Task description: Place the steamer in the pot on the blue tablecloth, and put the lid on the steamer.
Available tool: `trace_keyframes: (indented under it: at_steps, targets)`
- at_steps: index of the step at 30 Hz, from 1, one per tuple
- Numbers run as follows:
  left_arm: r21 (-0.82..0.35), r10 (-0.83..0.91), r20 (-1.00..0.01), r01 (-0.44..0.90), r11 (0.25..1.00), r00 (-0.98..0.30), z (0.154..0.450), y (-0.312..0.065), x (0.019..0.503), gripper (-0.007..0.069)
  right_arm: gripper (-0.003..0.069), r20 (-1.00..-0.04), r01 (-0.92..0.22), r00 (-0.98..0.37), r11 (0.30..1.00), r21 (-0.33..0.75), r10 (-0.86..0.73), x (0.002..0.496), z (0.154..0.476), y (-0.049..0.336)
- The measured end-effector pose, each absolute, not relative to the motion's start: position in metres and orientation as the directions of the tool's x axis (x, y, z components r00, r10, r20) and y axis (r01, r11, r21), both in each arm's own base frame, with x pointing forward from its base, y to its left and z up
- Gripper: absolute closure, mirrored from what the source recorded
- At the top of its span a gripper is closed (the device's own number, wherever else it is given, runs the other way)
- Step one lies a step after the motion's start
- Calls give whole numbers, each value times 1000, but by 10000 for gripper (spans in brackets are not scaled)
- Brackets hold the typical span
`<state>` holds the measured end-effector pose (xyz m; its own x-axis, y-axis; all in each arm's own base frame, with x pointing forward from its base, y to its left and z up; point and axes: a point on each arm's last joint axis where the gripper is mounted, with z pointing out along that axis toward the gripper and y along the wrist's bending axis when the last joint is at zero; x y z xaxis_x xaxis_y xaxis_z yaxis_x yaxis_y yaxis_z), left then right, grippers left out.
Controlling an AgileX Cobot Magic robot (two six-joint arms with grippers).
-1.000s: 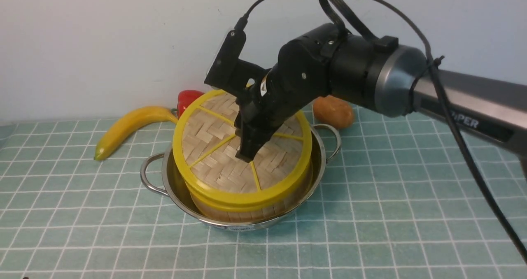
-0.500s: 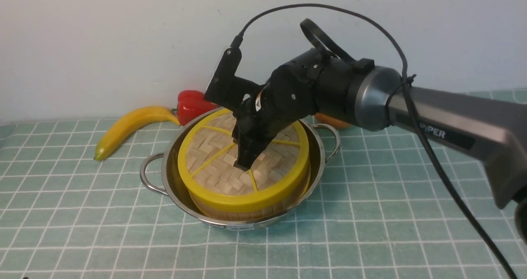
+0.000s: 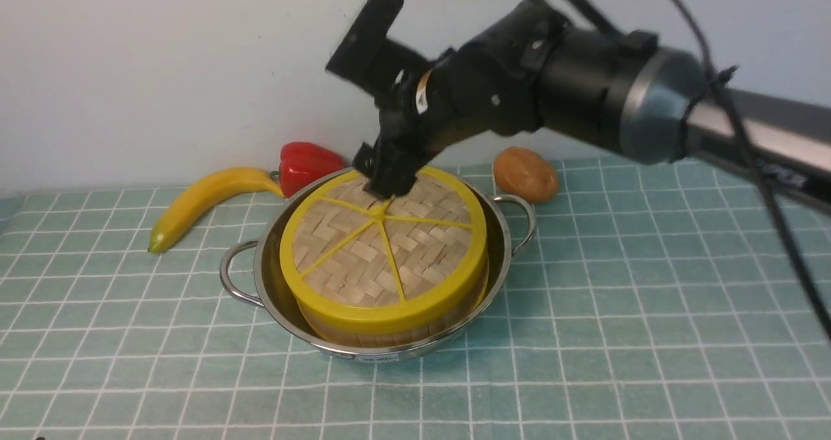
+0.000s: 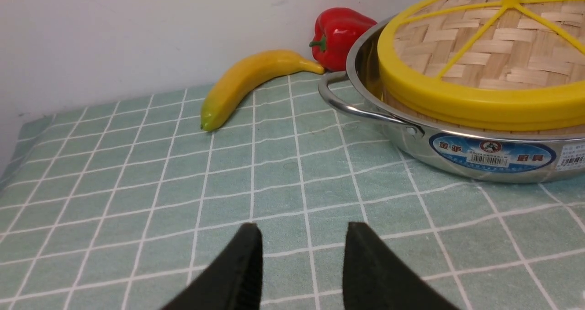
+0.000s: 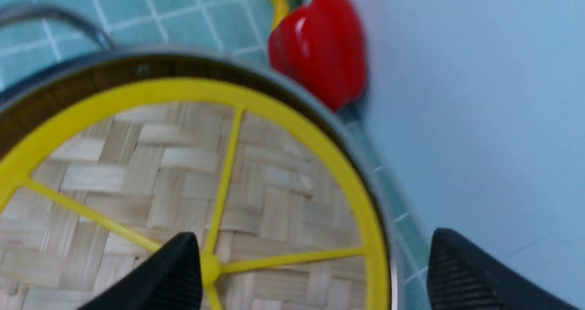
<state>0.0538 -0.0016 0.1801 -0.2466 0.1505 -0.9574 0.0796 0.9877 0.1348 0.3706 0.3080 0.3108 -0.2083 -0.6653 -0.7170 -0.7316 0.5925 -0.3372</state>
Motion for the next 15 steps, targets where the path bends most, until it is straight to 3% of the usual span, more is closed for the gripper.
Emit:
trace_keyframes:
  at_steps: [4,7,9,10,15]
  targets:
    - [135,151,-957,80,988,-247,180,-2,54,382,182,-803,-672,-172,664,-327,-571,349,374,287]
    - [135,151,-957,80,988,-247,180,-2,54,382,380,-818,-640,-204,706,-304,-537,334,402,270]
    - [135,151,-957,80,988,-247,180,-2,54,382,587,-825,-599,-220,740,-307,-521,321,424,253]
    - [135,151,-957,80,988,-247,180,-2,54,382,633,-829,-577,-225,756,-310,-512,316,433,246]
    - [135,151,-957,80,988,-247,180,-2,54,382,672,-846,-485,-293,832,-270,-445,294,461,218]
